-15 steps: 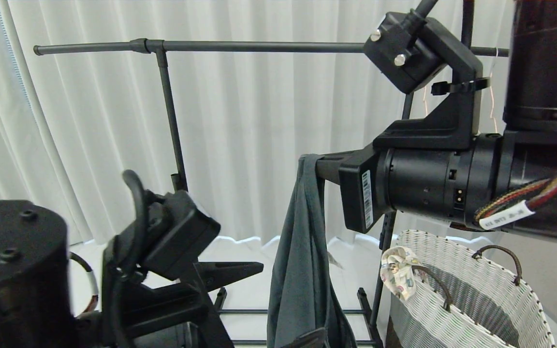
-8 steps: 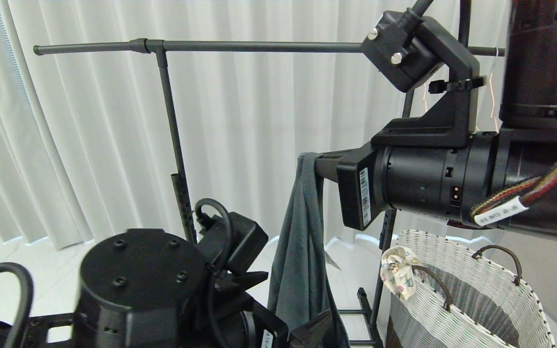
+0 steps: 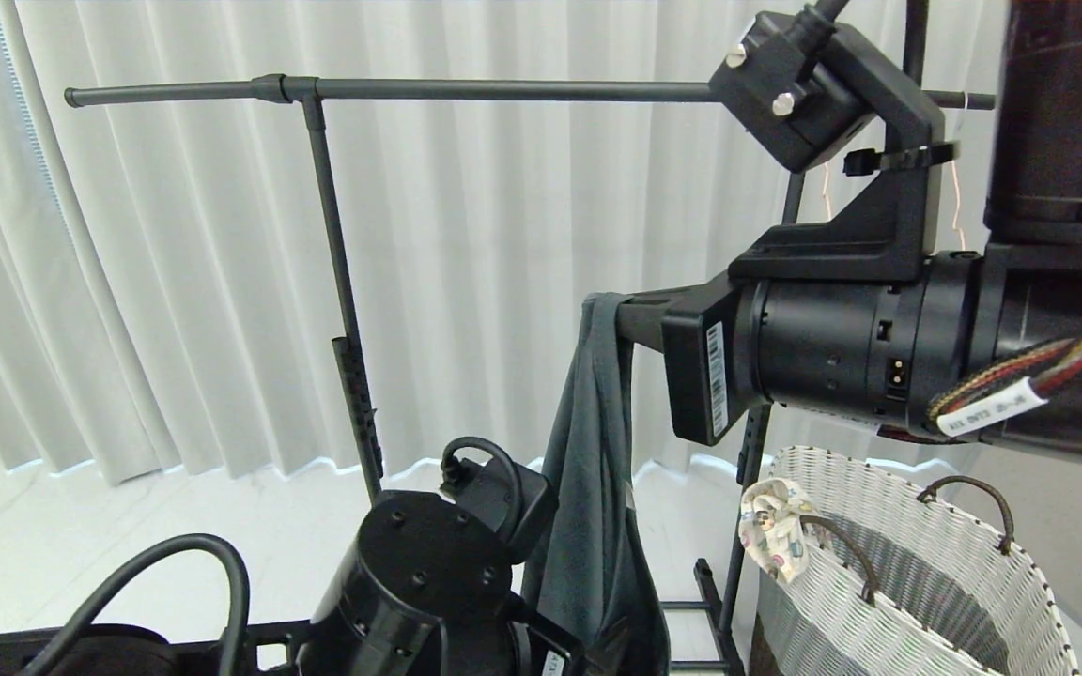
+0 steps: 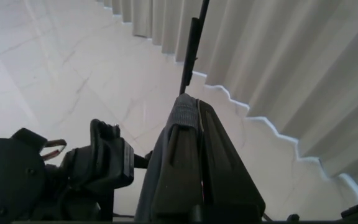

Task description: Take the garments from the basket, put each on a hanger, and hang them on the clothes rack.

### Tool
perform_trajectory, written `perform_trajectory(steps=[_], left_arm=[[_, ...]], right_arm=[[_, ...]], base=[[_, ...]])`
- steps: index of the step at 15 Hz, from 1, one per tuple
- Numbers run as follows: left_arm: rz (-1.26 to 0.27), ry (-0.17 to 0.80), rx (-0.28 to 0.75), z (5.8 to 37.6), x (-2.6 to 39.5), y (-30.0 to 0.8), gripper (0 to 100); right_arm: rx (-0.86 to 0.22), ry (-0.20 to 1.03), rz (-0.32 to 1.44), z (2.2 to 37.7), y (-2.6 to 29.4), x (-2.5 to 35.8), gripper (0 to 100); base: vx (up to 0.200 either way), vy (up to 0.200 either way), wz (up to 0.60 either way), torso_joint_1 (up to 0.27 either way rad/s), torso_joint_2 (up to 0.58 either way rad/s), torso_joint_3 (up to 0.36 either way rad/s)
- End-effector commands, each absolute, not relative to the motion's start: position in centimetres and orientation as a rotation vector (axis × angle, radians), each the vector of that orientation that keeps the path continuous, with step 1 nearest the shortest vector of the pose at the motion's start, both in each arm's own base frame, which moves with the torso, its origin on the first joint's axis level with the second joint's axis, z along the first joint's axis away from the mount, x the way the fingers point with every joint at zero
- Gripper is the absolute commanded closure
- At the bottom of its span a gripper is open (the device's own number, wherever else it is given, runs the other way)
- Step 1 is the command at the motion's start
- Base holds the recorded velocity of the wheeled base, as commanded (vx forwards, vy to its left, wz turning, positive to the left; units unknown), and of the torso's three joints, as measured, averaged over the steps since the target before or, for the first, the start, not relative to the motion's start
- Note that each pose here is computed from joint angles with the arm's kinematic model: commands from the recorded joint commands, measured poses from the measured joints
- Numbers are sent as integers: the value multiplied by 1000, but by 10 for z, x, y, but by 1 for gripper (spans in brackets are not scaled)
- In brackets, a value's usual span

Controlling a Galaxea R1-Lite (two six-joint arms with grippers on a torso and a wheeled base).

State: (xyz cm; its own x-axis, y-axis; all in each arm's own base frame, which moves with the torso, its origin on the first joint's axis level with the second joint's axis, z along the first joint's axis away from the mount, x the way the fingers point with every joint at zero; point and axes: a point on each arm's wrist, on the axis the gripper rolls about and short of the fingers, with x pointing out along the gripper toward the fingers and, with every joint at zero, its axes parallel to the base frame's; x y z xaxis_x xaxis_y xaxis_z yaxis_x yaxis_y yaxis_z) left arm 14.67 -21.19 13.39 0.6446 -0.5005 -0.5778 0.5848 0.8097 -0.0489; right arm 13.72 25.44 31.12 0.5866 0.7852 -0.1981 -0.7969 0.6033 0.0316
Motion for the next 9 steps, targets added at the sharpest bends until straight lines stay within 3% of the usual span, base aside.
perform_trajectory(steps=[1, 9], left_arm=[[-609, 634, 168, 126, 146, -211, 0], [-557, 596, 241, 123, 107, -144, 0]], right_arm=[[-61, 198, 922, 313, 251, 136, 100], [-102, 236, 740, 325, 196, 149, 100]], base=[[0, 0, 0, 0, 0, 0], [0, 0, 0, 0, 0, 0]])
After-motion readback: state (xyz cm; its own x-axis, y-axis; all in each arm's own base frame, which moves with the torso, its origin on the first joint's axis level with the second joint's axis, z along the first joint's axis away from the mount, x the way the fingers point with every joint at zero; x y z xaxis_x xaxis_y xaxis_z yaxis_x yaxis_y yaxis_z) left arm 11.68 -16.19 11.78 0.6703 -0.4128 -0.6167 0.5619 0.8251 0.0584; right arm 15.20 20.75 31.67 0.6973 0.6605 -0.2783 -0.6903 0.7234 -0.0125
